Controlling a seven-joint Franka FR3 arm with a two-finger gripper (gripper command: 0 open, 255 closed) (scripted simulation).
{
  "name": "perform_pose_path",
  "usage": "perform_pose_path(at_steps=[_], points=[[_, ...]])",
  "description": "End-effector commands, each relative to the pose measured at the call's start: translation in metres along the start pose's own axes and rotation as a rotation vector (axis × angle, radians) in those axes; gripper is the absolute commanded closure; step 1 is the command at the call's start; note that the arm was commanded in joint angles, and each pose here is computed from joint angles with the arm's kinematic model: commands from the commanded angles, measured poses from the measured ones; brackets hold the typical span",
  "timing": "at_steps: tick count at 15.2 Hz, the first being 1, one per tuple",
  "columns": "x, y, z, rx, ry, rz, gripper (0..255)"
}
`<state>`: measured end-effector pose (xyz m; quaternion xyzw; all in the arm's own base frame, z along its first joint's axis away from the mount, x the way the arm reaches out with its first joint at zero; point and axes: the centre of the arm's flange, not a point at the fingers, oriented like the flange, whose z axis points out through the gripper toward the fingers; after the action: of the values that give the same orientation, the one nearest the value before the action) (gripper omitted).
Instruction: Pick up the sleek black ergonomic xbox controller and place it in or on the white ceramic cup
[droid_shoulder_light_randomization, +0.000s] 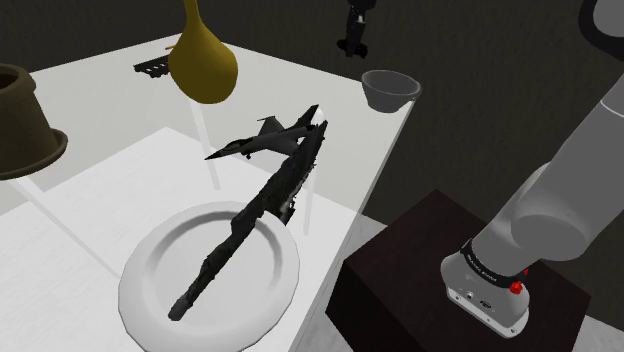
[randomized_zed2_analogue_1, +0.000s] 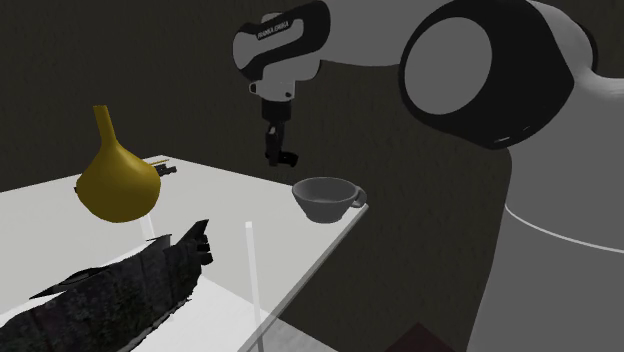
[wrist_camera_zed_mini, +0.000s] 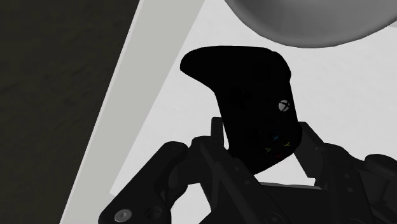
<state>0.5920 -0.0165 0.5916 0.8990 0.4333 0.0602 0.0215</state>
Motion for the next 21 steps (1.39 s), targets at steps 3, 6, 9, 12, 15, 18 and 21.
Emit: perform_pose_path(at_steps=[3,6,9,12,15,18,21], points=[[-0.011,-0.004,-0.017,0.0,0.0,0.0,255],[-0.048,-0.016,-0.024,0.0,0.0,0.0,255],[-0.085,-0.028,-0.031,0.0,0.0,0.0,255],[-0.122,-0.041,-0.039,0.0,0.0,0.0,255],[-0.127,-0.043,-0.029,0.0,0.0,0.0,255],[-0.128,-0.045,-0.013,0.0,0.0,0.0,255],[-0.129,-0.046,0.003,0.0,0.0,0.0,255]])
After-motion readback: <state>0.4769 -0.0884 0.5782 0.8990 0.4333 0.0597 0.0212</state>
